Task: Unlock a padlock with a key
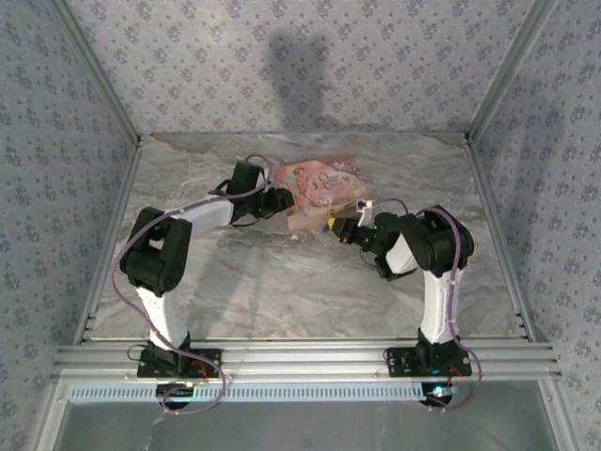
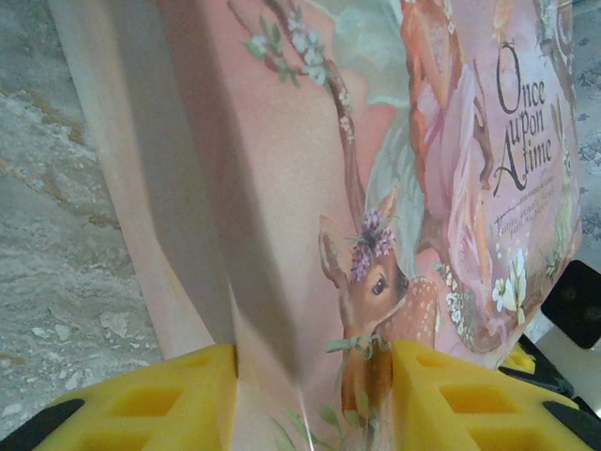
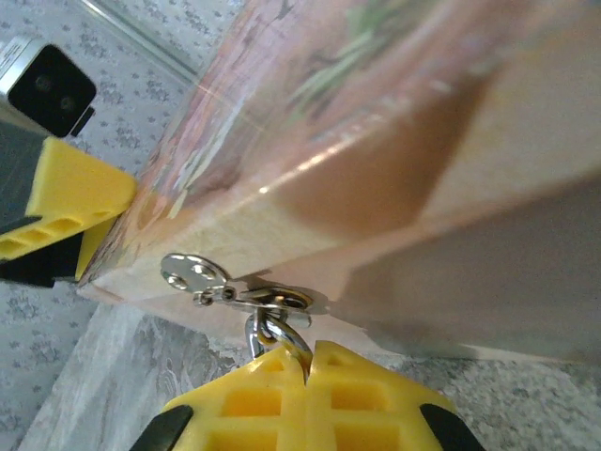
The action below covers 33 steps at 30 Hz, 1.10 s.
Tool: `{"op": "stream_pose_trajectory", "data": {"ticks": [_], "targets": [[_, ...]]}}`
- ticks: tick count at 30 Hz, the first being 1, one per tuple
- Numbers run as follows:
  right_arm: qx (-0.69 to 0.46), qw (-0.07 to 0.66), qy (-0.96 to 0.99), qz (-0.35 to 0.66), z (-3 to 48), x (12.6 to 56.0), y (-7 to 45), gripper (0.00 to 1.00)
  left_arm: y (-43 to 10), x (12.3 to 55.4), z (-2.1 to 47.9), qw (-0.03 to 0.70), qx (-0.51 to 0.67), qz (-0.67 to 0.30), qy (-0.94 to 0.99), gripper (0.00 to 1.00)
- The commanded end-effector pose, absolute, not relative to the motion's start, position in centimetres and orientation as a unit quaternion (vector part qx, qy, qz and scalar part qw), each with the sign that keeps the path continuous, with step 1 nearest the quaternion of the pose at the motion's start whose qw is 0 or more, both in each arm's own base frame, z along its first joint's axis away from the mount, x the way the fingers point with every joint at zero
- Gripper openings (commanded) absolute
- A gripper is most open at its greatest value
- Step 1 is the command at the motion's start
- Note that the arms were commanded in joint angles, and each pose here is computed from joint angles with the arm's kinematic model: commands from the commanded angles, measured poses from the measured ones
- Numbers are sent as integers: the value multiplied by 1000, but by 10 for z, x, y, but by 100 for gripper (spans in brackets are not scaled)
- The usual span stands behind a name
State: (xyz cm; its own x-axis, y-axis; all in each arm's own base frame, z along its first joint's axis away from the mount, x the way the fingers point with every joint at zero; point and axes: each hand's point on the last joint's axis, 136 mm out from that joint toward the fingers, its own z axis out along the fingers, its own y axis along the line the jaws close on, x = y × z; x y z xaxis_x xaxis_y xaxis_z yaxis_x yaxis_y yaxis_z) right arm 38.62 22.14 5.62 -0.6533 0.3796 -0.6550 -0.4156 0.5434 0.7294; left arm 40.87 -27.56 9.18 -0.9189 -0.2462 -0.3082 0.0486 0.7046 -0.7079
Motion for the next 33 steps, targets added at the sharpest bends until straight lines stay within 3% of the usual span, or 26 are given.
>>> {"op": "stream_pose_trajectory", "data": {"ticks": [1,33], "targets": [[25,430,768,475,61,392,209,0,-273,370,59,131,-65,-350,925,44],[157,418,749,491,72,407,175,0,-271,336,47,117,-85,-356,923,51]]}}
